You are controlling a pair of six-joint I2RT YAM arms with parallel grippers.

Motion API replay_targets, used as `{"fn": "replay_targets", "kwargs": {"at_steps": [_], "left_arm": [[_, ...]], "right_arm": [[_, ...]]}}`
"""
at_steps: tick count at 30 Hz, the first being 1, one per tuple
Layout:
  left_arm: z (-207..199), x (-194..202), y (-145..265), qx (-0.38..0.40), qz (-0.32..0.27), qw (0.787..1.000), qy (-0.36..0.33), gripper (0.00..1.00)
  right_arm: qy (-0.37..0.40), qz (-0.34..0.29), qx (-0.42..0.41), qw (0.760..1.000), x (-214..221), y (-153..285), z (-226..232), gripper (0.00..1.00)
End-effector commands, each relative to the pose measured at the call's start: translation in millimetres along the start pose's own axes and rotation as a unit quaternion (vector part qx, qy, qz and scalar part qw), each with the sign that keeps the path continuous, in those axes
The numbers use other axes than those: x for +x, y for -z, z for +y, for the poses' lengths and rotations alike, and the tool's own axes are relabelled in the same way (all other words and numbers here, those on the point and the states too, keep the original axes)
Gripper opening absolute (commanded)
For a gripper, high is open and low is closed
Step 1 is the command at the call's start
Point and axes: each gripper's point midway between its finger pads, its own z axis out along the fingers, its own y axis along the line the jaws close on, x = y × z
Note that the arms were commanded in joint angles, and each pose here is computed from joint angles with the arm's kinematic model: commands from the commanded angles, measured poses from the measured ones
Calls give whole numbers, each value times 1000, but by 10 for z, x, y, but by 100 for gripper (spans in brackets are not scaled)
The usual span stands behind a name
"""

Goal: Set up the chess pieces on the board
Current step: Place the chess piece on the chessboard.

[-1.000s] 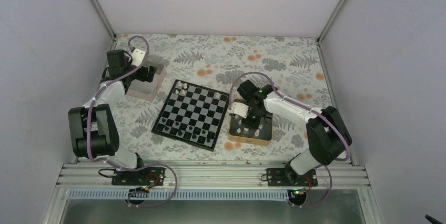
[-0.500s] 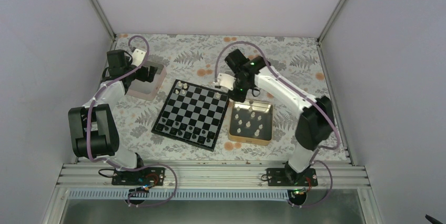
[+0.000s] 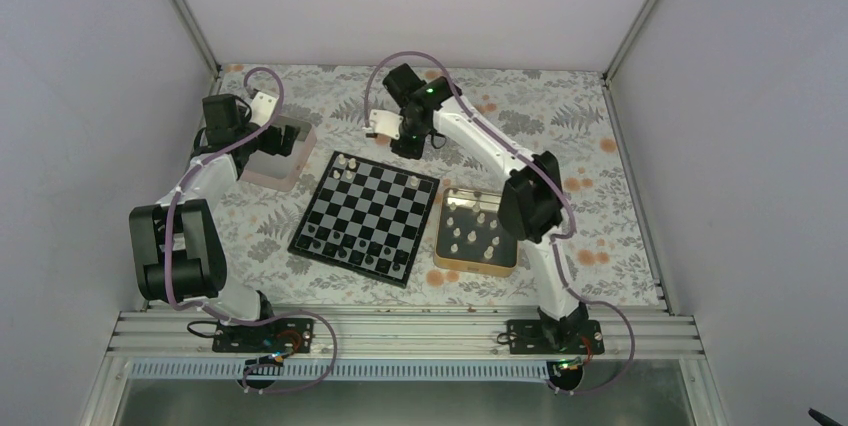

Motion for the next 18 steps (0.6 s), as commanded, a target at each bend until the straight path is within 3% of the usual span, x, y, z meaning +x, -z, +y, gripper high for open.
{"fn": "replay_targets", "kwargs": {"at_steps": [1, 18], "left_arm": [[-22, -34, 2, 12, -12, 1000, -9, 100], [-51, -5, -28, 22, -10, 1000, -7, 100]], "right_arm": [[25, 14, -29, 999, -53, -232, 79, 7], [39, -26, -44, 998, -352, -644, 167, 8]]}}
